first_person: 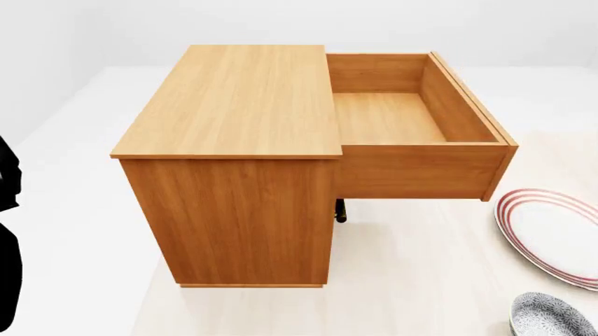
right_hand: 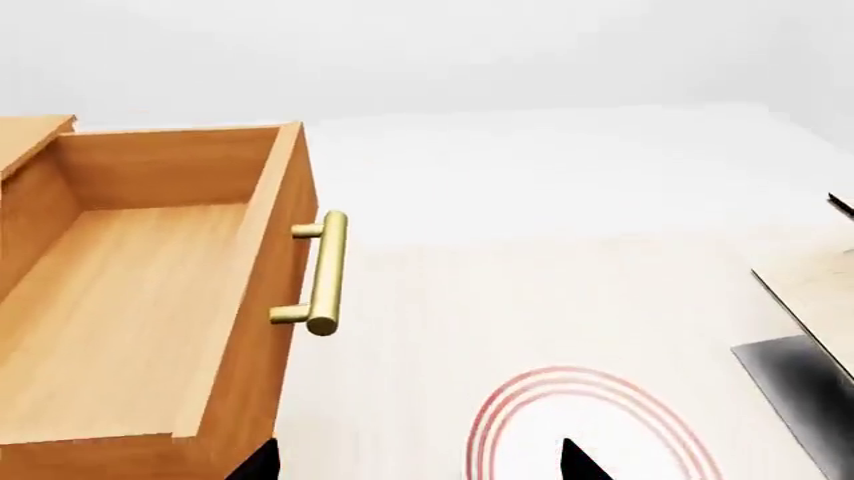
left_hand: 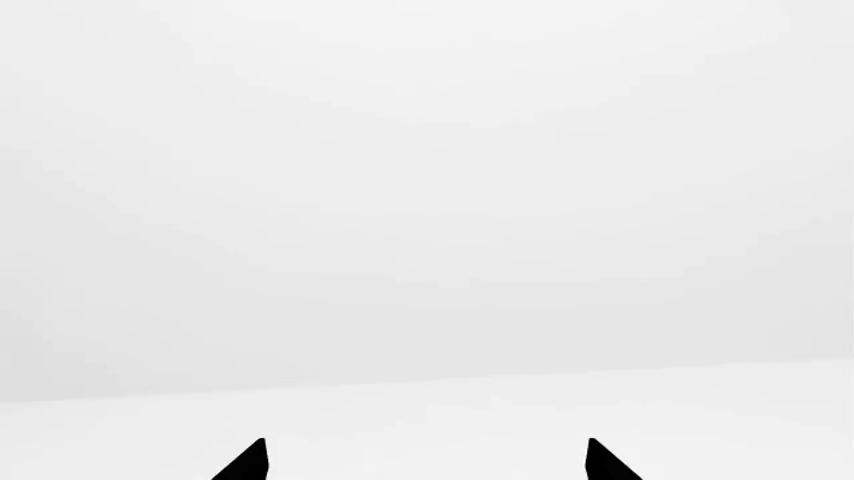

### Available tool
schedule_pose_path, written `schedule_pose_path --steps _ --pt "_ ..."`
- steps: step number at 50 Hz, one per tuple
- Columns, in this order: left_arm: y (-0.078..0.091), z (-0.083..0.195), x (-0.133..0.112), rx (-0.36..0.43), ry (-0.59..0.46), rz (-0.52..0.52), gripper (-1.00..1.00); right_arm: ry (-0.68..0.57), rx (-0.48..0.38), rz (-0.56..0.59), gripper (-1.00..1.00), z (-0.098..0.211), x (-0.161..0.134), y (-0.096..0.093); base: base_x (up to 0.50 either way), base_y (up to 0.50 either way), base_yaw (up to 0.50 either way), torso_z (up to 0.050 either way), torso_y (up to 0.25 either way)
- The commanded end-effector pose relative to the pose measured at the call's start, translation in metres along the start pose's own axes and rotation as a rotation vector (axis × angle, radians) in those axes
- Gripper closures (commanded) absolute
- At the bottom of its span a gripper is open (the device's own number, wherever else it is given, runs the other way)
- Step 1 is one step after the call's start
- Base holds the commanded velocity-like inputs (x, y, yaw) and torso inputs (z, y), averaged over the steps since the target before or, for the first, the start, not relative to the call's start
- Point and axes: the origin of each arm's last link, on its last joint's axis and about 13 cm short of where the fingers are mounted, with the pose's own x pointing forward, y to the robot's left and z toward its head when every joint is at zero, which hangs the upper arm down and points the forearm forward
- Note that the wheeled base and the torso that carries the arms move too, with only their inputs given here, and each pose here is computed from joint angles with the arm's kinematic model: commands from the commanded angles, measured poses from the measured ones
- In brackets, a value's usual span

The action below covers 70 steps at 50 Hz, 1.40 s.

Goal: Open the top drawer of the cabinet and put the bowl in it.

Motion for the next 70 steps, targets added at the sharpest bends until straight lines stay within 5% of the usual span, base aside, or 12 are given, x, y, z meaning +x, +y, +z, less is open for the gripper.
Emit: schedule_pose_path --steps 1,36,51,70 --pt "0.000 0.001 0.000 0.001 -0.002 0.000 -1.00 0.221 -0.088 -0.057 -1.00 -0.052 -0.012 -0.003 0.00 0.00 0.00 0.000 0.000" --pt "0.000 0.001 0.000 0.003 -0.010 0.001 -1.00 0.533 -0.180 -0.111 -1.00 -0.131 0.008 -0.024 0.00 0.00 0.00 0.000 0.000" --pt "0.000 0.001 0.000 0.003 -0.012 0.000 -1.00 0.576 -0.181 -0.194 -1.00 -0.150 0.033 -0.033 0.00 0.00 0.00 0.000 0.000" --pt "0.000 0.000 0.000 0.004 -0.016 -0.002 -1.00 0.617 -0.184 -0.168 -1.00 -0.171 0.072 -0.027 0.00 0.00 0.00 0.000 0.000"
